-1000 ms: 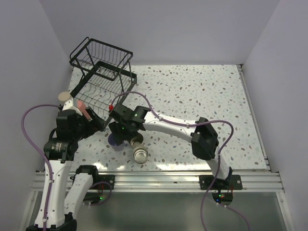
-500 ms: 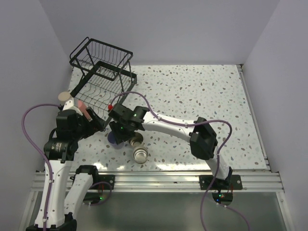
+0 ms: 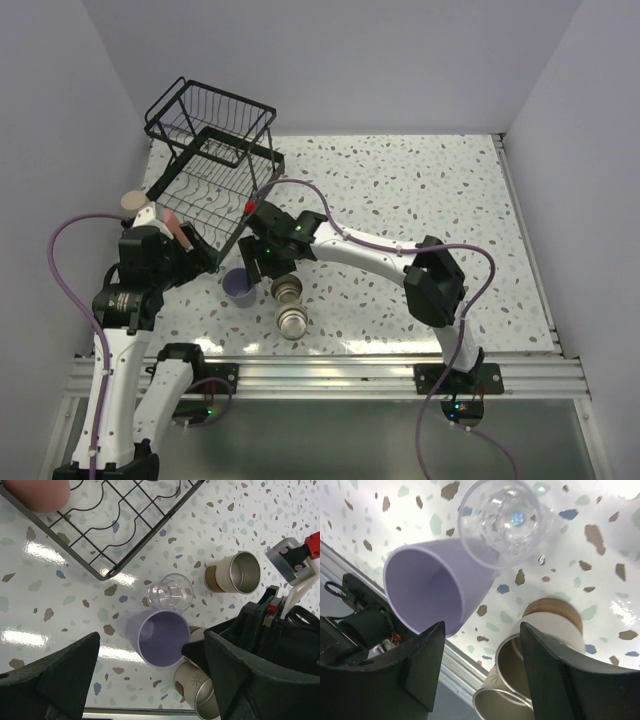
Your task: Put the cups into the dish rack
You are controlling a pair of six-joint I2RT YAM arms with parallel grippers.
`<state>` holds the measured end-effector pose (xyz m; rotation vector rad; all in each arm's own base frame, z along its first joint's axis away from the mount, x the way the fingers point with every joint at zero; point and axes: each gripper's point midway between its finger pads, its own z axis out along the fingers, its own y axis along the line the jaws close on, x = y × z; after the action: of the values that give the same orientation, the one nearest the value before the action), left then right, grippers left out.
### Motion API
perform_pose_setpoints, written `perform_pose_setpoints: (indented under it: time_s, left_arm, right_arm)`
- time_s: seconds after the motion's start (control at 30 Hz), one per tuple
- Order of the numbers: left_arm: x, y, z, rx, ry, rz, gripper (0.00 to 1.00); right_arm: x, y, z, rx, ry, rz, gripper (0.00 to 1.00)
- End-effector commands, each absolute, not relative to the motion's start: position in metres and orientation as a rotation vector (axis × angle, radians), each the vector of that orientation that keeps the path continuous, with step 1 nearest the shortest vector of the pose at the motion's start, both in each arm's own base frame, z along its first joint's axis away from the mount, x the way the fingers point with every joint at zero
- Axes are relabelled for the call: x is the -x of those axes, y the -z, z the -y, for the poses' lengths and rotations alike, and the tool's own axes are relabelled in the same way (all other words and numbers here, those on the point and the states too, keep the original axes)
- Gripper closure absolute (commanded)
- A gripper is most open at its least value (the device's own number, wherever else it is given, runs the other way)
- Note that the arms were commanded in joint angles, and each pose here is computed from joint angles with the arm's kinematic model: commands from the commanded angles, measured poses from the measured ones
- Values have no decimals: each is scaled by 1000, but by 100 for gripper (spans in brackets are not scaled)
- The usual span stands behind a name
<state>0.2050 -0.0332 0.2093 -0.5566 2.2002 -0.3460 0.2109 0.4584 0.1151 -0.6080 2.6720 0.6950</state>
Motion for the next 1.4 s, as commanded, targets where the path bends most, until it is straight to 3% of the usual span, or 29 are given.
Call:
perform_pose_setpoints:
  time_s: [0.0, 0.23, 0.5, 0.9, 1.1, 1.37]
  left_arm:
    - [-214, -218, 35, 508, 358, -2169, 12]
    - [-216, -218, 36, 504, 357, -2178, 12]
    - [-215, -215, 35, 502, 351, -2188, 12]
    - [-214, -213, 37, 508, 364, -2191, 12]
    - [-212, -219, 37, 511, 364, -2179, 12]
    - [-203, -229, 30, 508, 323, -2164, 11]
  right_arm:
    - [-221, -158, -470, 548, -849, -2555, 35]
    - [-227, -151, -477, 537, -844, -2569, 35]
    - [-225, -122, -472, 571, -750, -2632, 44]
    - [-217, -109, -474, 621, -697, -2652, 76]
    - [-217, -119, -467, 627, -668, -2635, 99]
    - [-213, -174, -435, 629, -723, -2531, 100]
